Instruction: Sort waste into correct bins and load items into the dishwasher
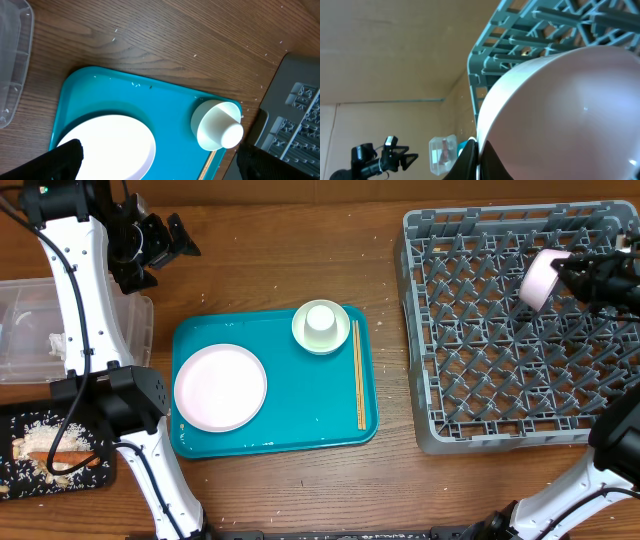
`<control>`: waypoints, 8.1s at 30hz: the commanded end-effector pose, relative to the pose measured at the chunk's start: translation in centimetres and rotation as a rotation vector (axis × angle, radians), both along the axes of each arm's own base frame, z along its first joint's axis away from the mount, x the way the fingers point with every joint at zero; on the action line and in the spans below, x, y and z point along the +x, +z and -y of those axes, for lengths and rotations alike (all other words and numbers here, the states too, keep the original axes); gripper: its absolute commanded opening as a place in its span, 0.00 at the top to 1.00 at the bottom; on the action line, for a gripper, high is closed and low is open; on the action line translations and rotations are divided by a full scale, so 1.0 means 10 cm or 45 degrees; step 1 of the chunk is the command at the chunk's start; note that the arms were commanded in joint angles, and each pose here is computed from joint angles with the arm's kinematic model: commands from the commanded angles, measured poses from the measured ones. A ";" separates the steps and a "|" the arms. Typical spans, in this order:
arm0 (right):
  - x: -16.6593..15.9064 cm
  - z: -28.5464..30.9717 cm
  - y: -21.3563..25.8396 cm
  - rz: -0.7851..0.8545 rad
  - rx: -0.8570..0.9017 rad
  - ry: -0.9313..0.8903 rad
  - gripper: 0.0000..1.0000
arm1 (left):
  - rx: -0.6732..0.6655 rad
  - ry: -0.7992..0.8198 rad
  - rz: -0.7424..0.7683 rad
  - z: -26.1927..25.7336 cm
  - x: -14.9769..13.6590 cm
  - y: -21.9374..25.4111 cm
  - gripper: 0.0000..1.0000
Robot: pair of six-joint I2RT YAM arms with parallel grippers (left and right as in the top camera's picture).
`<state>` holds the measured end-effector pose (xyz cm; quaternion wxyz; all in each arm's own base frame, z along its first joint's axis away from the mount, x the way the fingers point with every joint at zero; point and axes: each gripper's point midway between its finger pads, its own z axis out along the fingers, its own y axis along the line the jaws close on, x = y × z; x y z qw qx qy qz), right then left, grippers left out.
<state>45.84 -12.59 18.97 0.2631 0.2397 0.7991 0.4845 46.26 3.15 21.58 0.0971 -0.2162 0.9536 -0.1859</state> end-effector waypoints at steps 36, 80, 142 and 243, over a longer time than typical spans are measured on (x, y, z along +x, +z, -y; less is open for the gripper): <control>-0.29 -1.92 1.09 -0.167 -0.880 0.112 0.00 | -0.014 -0.029 0.002 0.05 0.01 -0.02 0.00; -0.33 -4.19 -1.23 -0.343 -1.311 0.616 0.51 | -0.014 -0.029 0.002 0.05 0.01 -0.02 0.00; -0.64 0.77 1.03 -0.568 -0.865 -0.838 0.00 | -0.014 -0.029 0.002 0.05 0.01 -0.02 0.00; 0.70 -1.59 -0.02 0.143 0.022 0.498 0.96 | -0.014 -0.029 0.002 0.05 0.01 -0.02 0.00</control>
